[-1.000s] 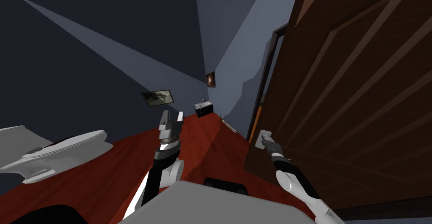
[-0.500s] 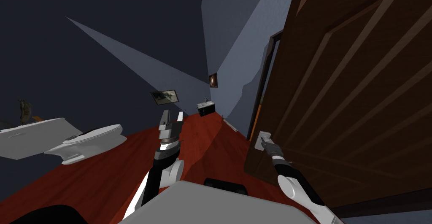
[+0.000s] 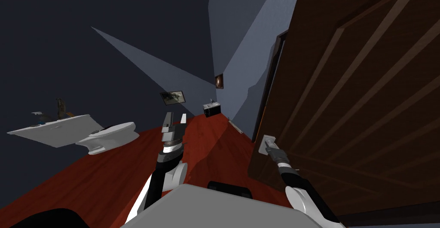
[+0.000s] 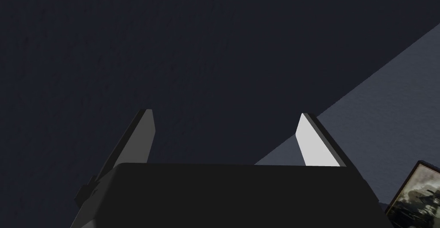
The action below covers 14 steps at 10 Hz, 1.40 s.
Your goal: Pull the door open
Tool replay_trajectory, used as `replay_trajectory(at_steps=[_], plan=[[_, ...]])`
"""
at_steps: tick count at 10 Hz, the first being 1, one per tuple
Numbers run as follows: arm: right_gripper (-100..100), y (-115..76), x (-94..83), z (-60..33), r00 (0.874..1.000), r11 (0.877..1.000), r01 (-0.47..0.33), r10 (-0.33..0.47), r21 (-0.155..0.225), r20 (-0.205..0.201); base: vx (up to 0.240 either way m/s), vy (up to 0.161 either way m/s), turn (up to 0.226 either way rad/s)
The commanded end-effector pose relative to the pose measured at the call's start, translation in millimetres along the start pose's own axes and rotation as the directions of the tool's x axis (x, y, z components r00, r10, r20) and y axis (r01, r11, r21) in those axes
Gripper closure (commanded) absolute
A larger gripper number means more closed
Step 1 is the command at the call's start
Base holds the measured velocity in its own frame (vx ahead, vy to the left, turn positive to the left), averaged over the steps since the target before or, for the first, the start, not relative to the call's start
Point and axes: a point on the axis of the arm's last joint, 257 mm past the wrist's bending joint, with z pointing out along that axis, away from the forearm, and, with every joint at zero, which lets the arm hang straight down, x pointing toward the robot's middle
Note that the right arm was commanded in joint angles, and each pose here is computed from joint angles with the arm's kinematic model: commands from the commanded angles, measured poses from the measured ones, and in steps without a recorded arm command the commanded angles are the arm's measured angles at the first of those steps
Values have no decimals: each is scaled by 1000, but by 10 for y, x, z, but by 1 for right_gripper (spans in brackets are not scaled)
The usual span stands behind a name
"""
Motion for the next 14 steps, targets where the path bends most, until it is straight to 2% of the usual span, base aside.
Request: replay_trajectory(at_steps=[1, 4, 6, 7, 8, 14], plan=[[100, -121, -5, -62, 1000, 1000, -6, 5, 20, 6, -100, -62, 57], [100, -248, 11, -212, 1000, 999, -9, 9, 45, 5, -127, -51, 53], [100, -304, 20, -278, 1000, 998, -11, 11, 56, 4, -157, -70, 19], [100, -329, 24, -309, 1000, 998, -13, 12, 61, 4, -172, -83, 17], [100, -306, 27, -286, 1000, 998, -10, 9, 54, 5, -76, -31, 13], [100, -198, -5, -376, 1000, 998, -7, 6, 61, 11, -50, -59, 250]])
